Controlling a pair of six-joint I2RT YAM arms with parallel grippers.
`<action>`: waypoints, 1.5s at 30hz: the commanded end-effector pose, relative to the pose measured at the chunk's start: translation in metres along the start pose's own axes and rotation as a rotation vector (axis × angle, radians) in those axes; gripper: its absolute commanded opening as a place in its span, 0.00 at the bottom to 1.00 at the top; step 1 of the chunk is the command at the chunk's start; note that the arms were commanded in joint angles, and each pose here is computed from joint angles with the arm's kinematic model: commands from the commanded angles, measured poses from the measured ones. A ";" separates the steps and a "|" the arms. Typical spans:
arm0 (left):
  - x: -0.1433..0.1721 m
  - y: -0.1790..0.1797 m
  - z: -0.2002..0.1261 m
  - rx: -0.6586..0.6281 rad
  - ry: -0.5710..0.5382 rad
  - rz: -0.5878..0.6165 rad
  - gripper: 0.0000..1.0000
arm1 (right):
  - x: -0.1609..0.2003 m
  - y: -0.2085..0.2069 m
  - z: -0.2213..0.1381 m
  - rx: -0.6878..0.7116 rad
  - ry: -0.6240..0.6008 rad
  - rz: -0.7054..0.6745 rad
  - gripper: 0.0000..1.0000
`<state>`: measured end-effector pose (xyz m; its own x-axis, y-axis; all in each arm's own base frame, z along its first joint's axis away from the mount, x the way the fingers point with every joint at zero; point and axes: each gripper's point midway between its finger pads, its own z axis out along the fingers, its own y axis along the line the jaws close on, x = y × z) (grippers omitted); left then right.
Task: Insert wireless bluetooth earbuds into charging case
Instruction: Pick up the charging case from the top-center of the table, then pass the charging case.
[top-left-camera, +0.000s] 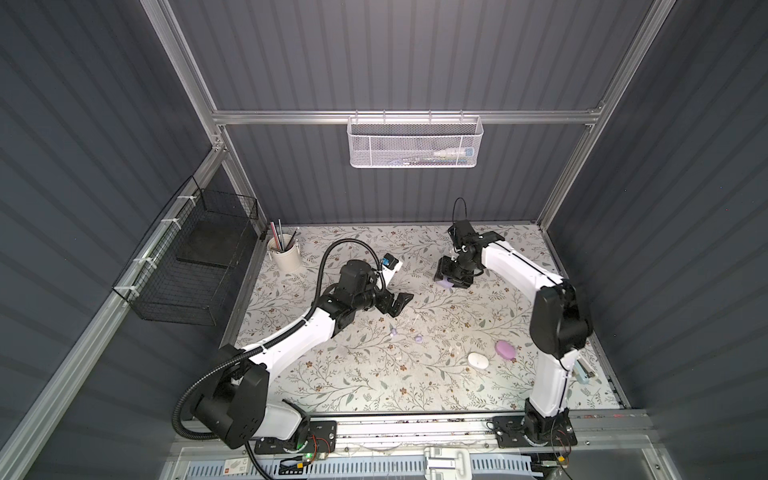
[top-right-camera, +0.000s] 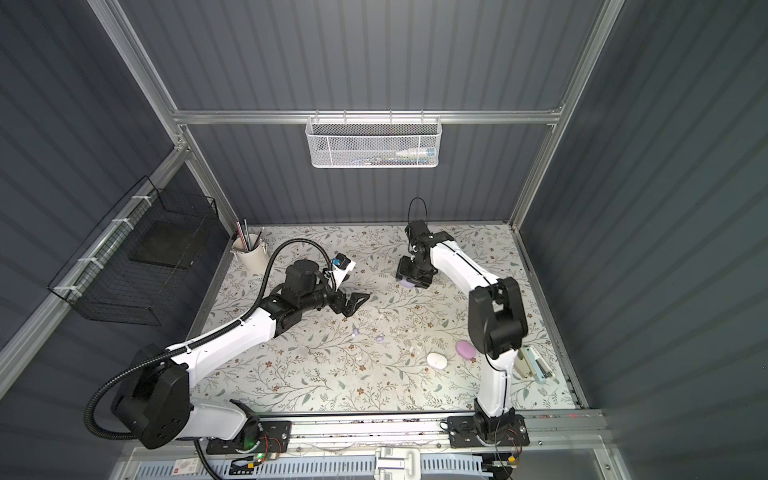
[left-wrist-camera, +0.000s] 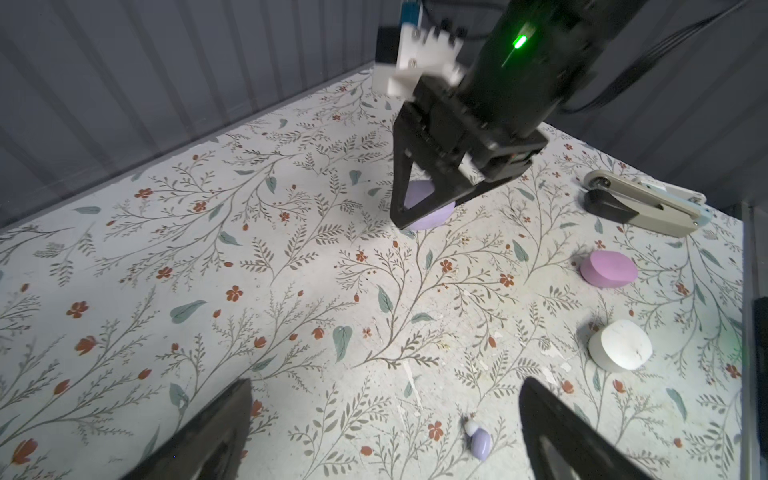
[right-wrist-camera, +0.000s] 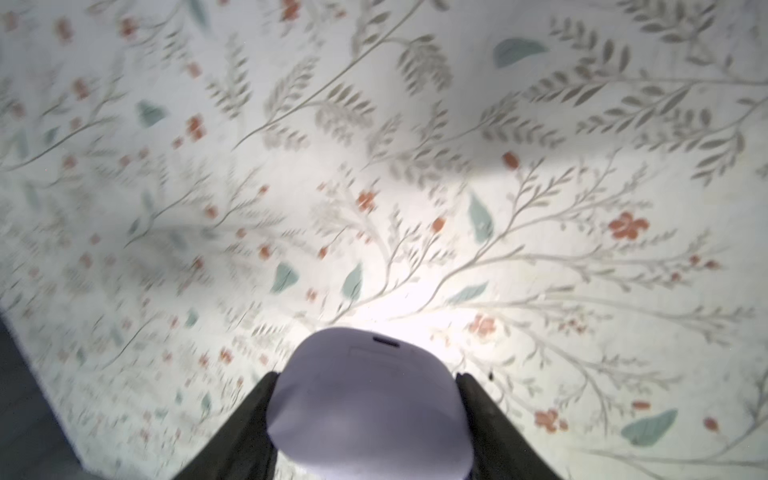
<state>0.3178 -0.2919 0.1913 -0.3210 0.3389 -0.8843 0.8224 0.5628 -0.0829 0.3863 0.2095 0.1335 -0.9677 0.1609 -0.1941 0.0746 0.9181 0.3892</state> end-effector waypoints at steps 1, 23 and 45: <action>-0.007 -0.019 -0.001 0.132 -0.004 0.078 1.00 | 0.037 0.034 -0.027 -0.196 0.055 -0.121 0.58; -0.045 -0.087 -0.007 0.512 -0.112 0.267 0.95 | 0.105 0.097 -0.115 -0.448 0.131 -0.328 0.58; -0.045 -0.099 -0.003 0.562 -0.096 0.302 0.73 | 0.099 0.108 -0.119 -0.473 0.138 -0.299 0.57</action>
<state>0.2534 -0.3579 0.2474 -0.0122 0.3188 -0.9477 0.9999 -0.0035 -0.0141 0.2710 0.2772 0.2479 -0.9603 -0.1589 -0.2294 -0.2748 0.6808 0.6790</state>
